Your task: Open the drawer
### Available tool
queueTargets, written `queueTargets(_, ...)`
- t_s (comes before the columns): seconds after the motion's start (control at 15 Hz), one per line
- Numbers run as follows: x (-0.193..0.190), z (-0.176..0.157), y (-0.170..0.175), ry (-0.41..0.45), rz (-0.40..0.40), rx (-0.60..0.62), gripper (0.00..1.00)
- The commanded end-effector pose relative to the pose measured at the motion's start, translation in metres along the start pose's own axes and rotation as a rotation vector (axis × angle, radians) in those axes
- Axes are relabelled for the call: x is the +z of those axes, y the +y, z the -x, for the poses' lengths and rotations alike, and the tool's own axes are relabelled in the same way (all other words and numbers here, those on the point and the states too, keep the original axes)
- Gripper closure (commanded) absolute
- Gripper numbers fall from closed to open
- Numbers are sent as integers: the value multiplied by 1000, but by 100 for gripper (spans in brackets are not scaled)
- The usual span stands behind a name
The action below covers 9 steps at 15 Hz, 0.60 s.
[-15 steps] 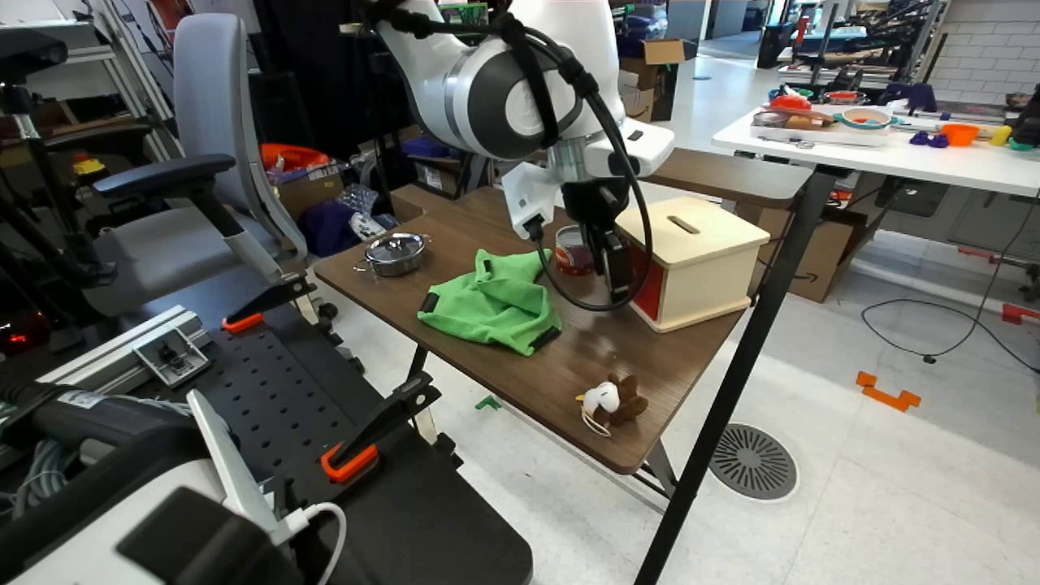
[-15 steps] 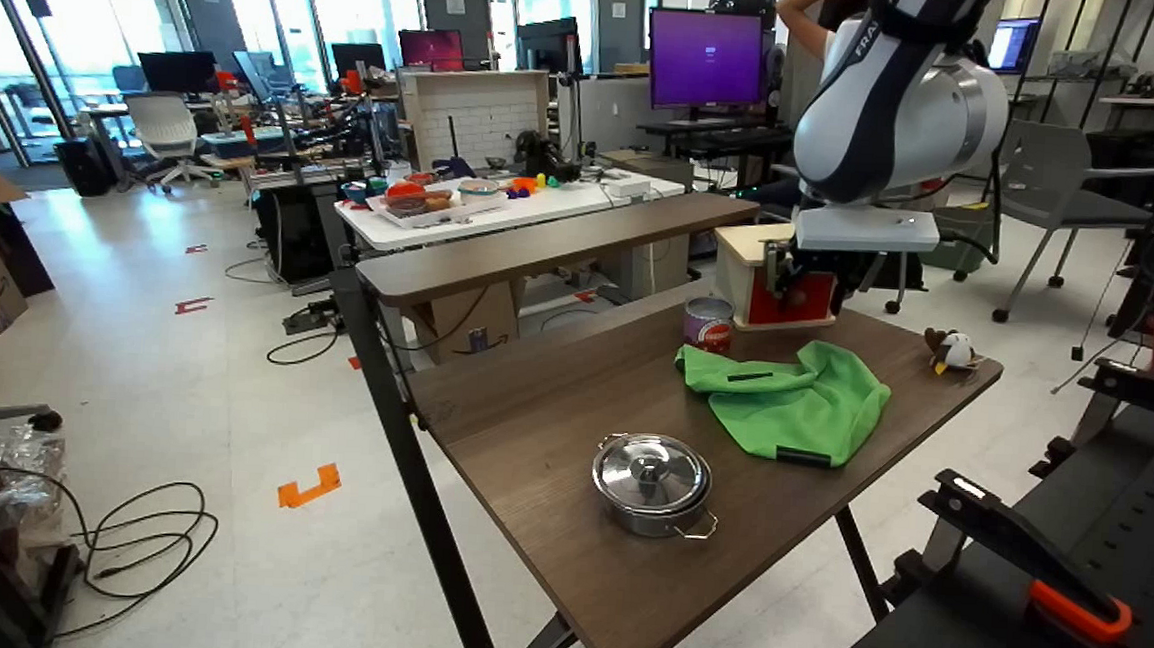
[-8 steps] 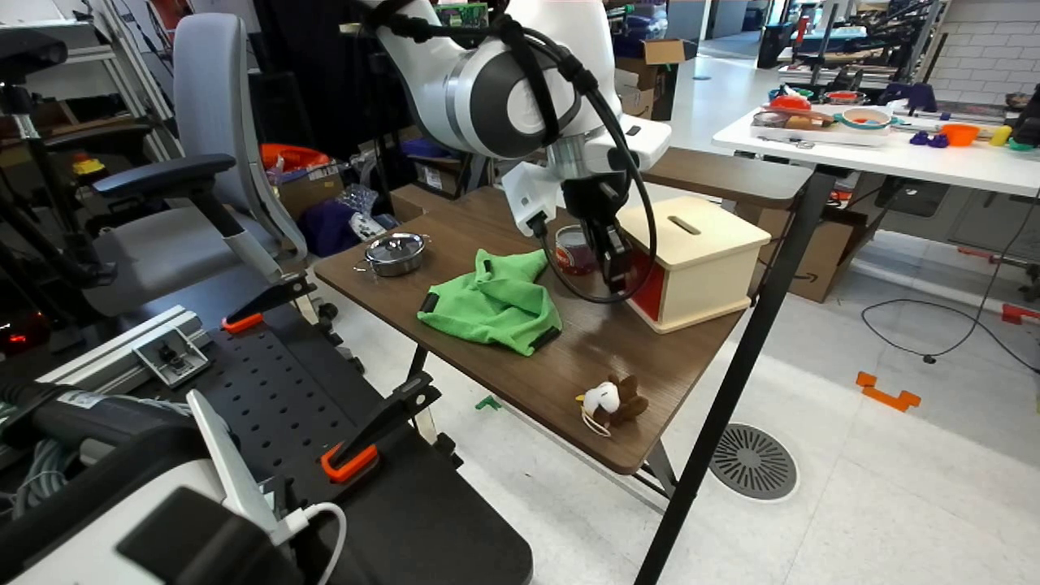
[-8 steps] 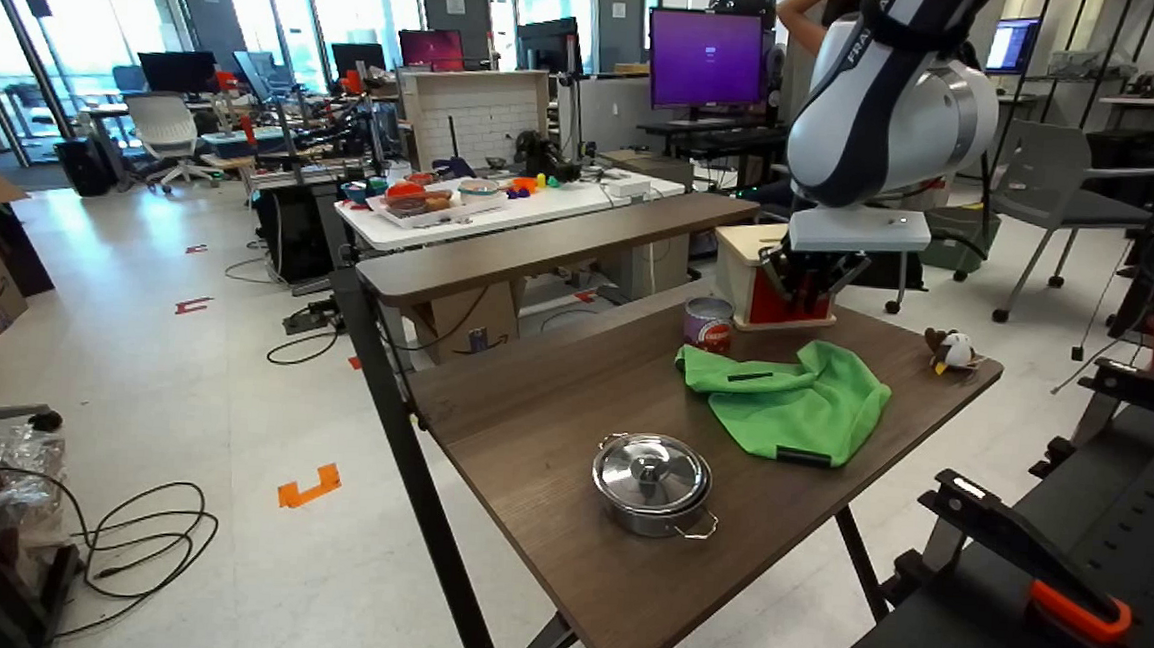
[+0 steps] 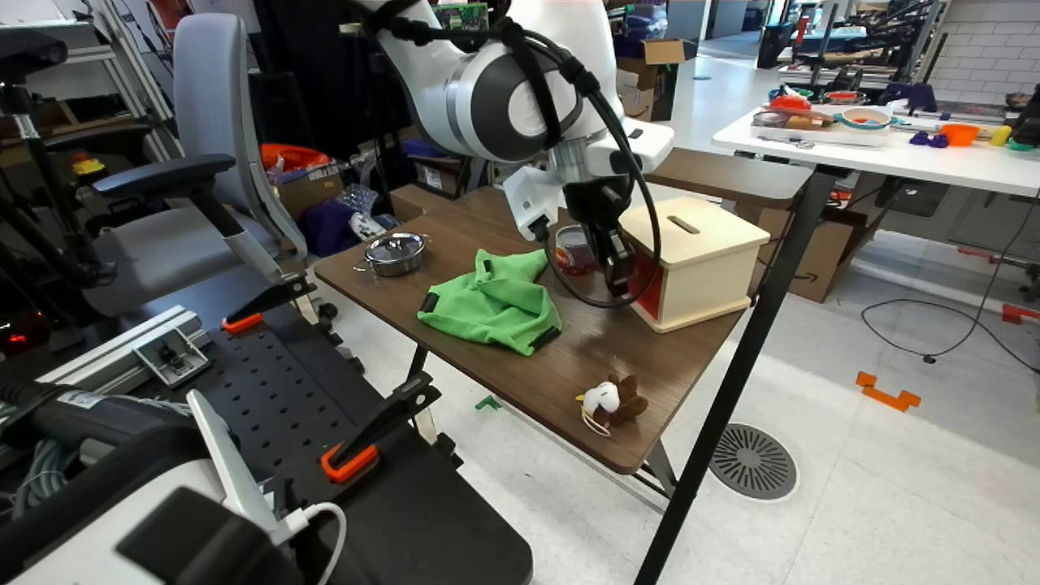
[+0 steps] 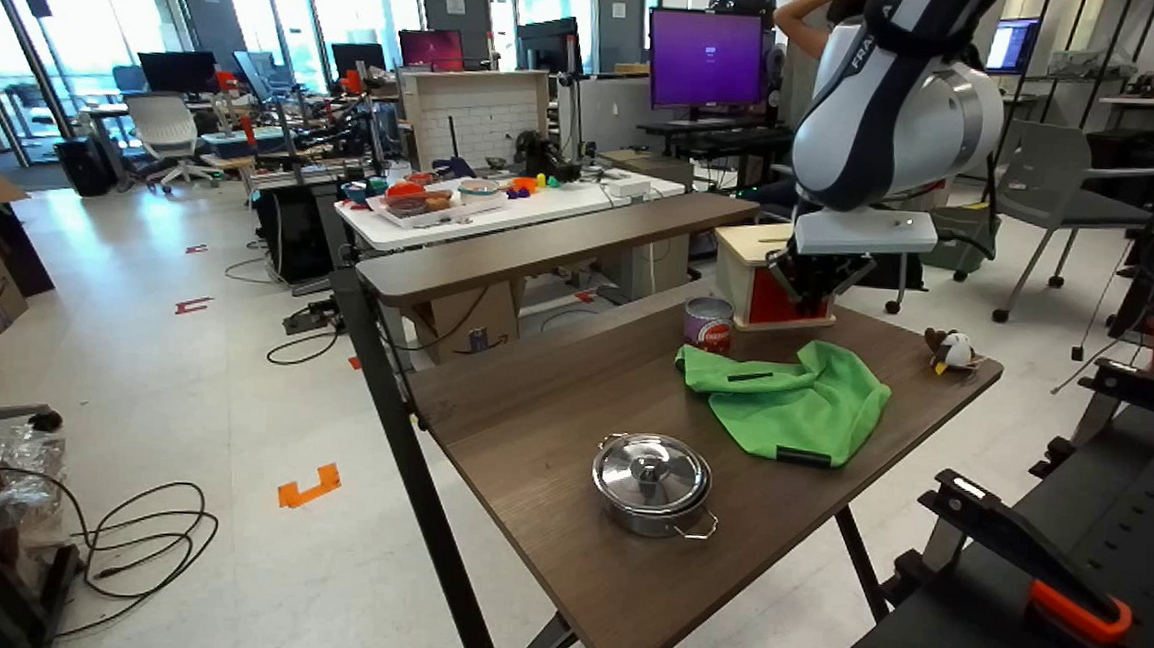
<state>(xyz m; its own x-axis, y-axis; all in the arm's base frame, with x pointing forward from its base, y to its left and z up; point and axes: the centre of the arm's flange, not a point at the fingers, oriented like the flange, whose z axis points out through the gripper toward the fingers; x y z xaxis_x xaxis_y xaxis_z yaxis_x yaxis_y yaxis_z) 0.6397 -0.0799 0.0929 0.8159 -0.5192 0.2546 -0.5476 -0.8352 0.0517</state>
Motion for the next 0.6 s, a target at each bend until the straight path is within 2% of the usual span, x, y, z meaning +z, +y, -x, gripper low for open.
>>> queueTargets(0.0,-5,1,5,44,6,-30,52)
queueTargets(0.47,-5,2,7,74,0,-62,1)
queueTargets(0.53,-7,1,6,86,-7,-65,0)
